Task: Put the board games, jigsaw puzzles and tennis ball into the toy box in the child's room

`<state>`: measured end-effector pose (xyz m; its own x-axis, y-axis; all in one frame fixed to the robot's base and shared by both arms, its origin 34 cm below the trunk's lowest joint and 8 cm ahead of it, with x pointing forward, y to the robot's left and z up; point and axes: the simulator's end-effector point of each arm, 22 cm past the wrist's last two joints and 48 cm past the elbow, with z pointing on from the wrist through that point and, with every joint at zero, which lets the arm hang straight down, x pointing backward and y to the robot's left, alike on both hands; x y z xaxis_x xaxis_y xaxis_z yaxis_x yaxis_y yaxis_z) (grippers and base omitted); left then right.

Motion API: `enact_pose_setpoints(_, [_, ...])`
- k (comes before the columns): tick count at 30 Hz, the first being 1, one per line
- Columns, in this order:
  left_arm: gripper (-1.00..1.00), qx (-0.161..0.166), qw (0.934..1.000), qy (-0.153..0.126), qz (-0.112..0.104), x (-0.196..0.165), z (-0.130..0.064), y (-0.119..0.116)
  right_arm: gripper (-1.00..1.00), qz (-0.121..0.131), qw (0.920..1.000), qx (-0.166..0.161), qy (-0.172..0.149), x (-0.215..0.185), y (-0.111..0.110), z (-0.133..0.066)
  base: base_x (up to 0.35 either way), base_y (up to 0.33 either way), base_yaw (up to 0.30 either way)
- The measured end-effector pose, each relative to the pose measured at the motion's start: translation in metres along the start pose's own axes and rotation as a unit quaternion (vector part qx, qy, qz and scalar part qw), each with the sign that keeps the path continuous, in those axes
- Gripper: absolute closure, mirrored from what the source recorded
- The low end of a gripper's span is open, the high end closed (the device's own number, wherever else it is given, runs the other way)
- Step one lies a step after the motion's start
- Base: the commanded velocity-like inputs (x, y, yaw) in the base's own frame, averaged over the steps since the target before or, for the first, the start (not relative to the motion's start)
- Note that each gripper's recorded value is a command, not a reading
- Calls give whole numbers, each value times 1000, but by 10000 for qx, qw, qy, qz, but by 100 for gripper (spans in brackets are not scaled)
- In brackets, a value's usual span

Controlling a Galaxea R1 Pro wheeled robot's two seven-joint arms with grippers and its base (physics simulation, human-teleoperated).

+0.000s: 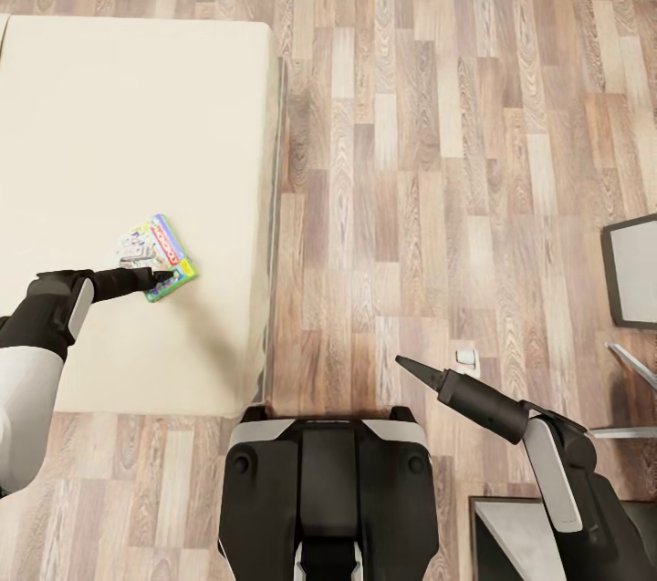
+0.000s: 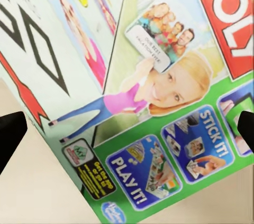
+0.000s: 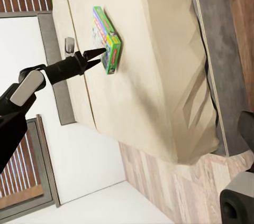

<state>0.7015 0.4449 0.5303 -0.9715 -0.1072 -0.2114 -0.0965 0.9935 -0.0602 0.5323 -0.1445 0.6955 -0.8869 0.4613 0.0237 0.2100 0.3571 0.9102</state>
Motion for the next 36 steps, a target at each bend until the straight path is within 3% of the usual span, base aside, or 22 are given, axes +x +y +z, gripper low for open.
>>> enact_pose_setpoints(25, [-100,29,10000,5,-8,0,0,-1,-100,-2,10000,5,-4,0,0,0,0,-38,0])
enact_pose_setpoints(32, [-100,562,9984,38,-21,1,-2,-25,-100,-2,10000,6,-4,0,0,-1,0,-15,0])
enact_pose_setpoints(36, [-100,684,9976,43,-17,1,-2,-30,-100,-3,10000,7,-3,0,0,-1,0,-2,0])
